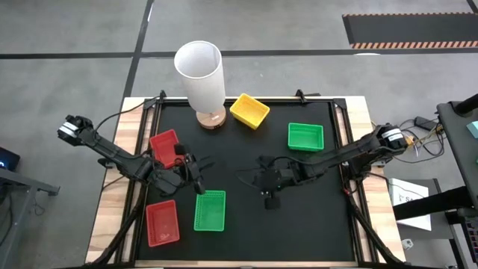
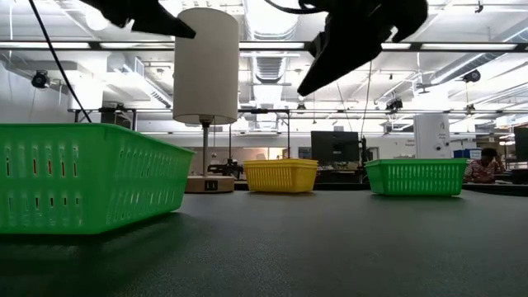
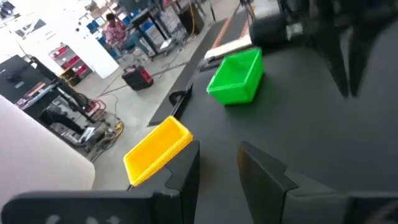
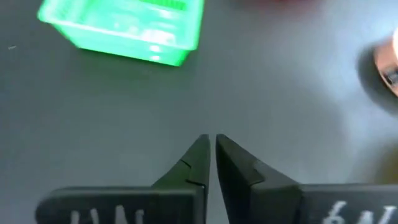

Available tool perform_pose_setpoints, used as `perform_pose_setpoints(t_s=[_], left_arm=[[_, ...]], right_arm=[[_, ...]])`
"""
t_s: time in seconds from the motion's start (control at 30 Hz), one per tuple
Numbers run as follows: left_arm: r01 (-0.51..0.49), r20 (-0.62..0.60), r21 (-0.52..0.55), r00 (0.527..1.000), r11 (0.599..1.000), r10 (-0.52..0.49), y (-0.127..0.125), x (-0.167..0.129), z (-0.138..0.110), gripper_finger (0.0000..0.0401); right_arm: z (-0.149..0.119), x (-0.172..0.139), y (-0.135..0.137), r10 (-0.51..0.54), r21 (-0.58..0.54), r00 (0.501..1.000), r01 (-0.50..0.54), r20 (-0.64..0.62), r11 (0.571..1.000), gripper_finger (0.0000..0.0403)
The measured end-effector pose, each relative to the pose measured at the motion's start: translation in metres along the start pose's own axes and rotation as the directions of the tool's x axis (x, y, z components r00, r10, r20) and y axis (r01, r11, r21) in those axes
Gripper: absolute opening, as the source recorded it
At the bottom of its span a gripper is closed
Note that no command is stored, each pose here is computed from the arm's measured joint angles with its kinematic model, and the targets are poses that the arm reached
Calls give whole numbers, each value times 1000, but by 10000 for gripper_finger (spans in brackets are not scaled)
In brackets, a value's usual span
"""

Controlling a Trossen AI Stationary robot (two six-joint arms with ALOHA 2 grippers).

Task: Stack baskets by color
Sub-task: Stack the bottom green bin on the stacked green bins

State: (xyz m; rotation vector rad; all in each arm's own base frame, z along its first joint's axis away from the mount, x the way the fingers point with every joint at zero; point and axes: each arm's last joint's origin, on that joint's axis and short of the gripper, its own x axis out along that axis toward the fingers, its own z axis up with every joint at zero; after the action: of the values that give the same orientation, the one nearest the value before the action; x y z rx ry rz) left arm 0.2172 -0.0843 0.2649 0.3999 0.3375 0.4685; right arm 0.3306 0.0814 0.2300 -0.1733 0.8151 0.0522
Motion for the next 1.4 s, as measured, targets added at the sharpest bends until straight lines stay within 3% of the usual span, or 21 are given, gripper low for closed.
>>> perform_pose_setpoints(t_s=[0.2, 0.33, 0.5, 0.77, 1.1, 1.4], left_arm=[[-8, 26, -33, 1000, 999, 9, 2, -1, 4, 93], [-10, 30, -40, 999, 999, 11, 2, -1, 5, 93], [-10, 34, -52, 999, 999, 12, 2, -1, 5, 93], [-11, 31, -47, 999, 999, 13, 1, 0, 5, 93], [-11, 30, -45, 999, 999, 12, 1, 0, 5, 93], [-4, 25, -29, 1000, 1000, 4, 1, 0, 4, 93]], right_arm=[[11, 16, 6, 117, -111, 992, -111, 50, 988, 71], [29, 30, 10, 132, -254, 989, -110, 70, 961, 111], [47, 52, 18, 224, -443, 972, -172, 67, 880, 140], [67, 81, 25, 280, -667, 957, -161, 73, 727, 148], [63, 126, 35, 307, -745, 952, -202, 4, 636, 148], [63, 150, 40, 353, -742, 934, -276, -57, 611, 145]])
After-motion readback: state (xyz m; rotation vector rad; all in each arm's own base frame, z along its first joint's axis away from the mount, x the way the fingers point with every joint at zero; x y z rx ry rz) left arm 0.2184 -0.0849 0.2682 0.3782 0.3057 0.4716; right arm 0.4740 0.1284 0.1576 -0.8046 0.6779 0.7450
